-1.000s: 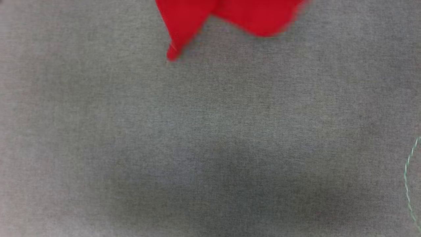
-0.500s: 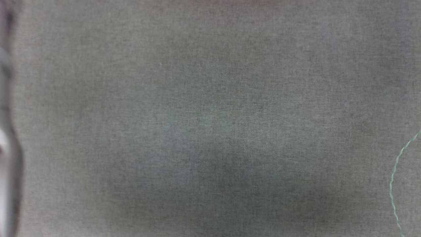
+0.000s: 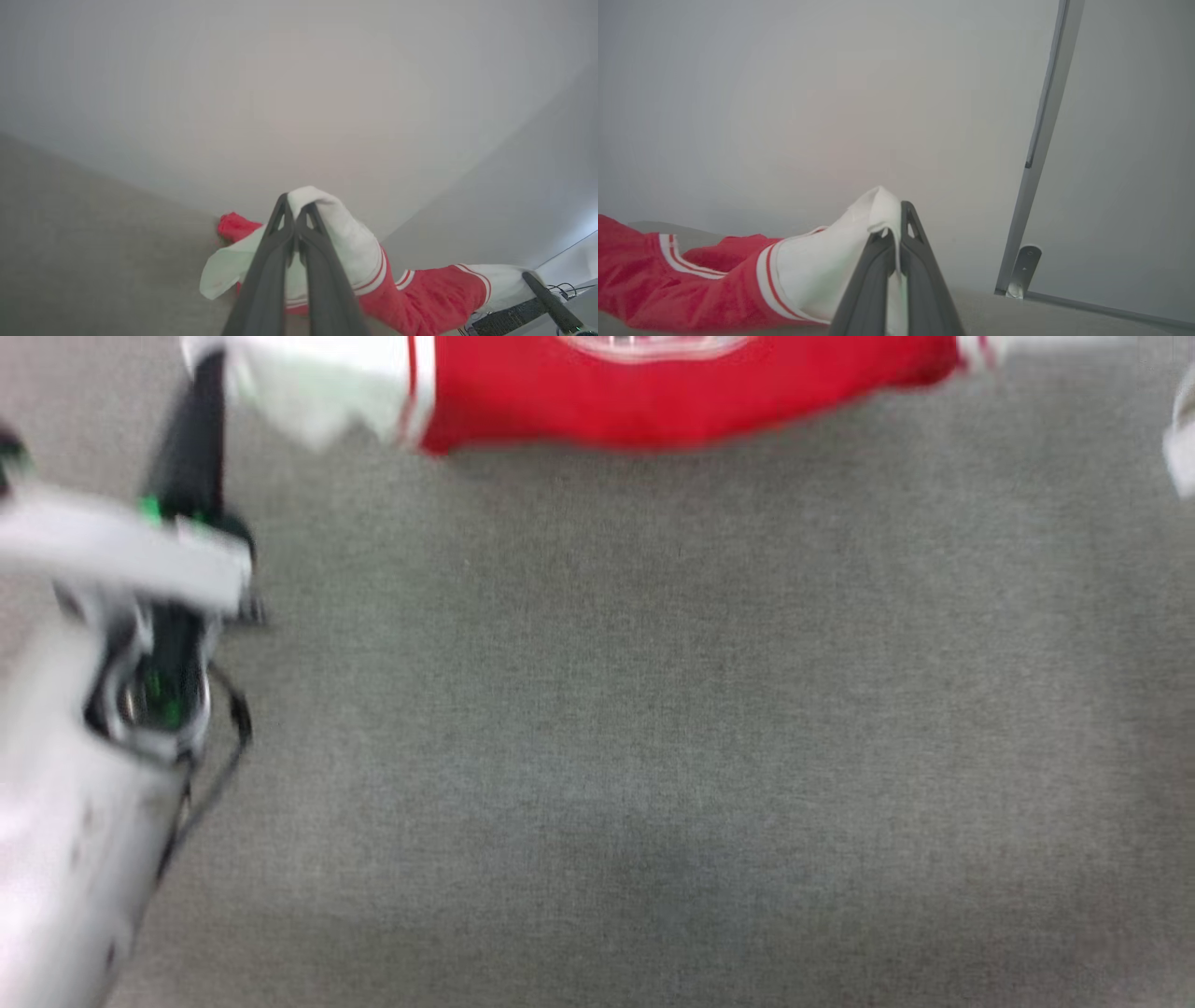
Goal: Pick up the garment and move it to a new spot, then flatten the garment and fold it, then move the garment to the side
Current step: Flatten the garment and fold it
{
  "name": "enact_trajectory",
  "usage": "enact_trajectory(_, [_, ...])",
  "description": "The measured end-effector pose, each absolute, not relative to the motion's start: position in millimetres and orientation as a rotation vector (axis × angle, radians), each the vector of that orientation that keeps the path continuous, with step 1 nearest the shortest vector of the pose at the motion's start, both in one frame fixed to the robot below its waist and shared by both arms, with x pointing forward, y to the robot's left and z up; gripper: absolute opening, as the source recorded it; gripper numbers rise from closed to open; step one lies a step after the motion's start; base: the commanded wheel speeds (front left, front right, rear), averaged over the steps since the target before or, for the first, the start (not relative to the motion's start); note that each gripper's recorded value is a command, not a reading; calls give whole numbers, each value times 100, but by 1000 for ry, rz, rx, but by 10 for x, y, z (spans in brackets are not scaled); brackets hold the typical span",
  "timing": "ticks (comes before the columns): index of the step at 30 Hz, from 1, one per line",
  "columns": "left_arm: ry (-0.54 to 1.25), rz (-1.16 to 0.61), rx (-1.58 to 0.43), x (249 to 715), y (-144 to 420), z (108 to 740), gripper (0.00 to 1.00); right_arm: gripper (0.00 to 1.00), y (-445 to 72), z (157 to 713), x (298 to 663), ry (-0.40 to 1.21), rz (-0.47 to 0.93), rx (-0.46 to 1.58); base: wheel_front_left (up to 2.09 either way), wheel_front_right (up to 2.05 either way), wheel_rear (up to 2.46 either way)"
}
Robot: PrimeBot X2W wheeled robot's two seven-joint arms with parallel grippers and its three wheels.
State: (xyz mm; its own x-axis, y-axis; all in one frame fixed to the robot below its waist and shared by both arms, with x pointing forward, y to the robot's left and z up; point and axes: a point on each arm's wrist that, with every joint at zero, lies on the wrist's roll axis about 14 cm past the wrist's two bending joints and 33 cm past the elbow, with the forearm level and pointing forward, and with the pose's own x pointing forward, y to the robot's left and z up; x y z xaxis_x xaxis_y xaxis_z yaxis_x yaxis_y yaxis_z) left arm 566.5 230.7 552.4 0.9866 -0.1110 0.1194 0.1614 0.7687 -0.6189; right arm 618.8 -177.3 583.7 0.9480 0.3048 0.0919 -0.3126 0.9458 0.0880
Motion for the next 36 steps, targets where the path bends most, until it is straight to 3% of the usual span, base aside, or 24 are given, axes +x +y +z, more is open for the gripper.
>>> enact_trajectory(12, [55,-119,-773,4554,2328,5047,0,0,-1847,5336,5010,109,368,123,0,0,0])
enact_trajectory(29, [185,46,-816,3674,2582,4539,0,0,-1843,4855,3924,365,329,169,0,0,0])
enact_trajectory(36, [228,93,-811,3410,2664,4440,0,0,-1965,4796,3694,425,282,159,0,0,0])
